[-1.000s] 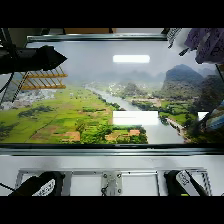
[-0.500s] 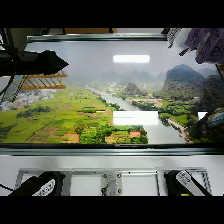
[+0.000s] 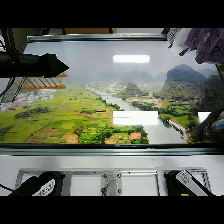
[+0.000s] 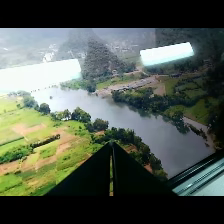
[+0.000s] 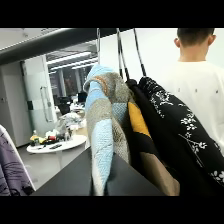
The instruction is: Fold the clothes and pants, and hang the long-sleeved shirts on hangers.
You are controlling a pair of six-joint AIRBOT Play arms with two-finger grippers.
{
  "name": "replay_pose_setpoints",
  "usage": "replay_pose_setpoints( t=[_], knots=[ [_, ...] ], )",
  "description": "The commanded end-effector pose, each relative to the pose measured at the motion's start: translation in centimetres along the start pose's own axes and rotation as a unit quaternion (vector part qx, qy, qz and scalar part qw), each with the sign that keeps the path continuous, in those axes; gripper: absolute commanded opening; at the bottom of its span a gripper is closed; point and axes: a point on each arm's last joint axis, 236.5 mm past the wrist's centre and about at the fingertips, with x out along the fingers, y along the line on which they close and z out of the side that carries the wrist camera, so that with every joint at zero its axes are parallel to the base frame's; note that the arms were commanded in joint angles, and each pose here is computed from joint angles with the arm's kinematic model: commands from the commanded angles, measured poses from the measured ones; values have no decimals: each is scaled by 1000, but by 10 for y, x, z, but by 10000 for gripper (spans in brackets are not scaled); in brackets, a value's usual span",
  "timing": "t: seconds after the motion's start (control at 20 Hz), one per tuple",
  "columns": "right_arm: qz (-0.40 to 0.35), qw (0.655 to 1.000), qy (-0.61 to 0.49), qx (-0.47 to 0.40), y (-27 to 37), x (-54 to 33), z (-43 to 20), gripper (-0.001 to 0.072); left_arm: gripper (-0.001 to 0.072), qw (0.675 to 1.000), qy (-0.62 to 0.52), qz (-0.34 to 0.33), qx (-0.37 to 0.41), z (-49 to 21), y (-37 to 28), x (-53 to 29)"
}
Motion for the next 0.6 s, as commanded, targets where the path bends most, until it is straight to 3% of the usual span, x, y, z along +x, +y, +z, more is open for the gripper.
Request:
replay_pose_setpoints(
  t=[0.0,0.1,0.2,0.25,0.45,0.55],
  knots=[
    [21,1000,10,-1,10,0,-5,30,15,1000,2,0,0,-1,0,0],
    [21,1000,9,0,10,0,-4,52,15,1000,2,0,0,-1,0,0],
    [21,1000,7,0,9,-1,-2,408,15,1000,2,1,0,-1,0,0],
    [21,1000,5,0,10,-2,1,483,15,1000,2,1,0,-1,0,0],
    [30,999,-29,4,15,-21,44,491,15,1000,2,1,0,-1,0,0],
    [81,996,-38,20,40,-41,70,491,15,1000,0,1,0,0,1,0]
  ],
)
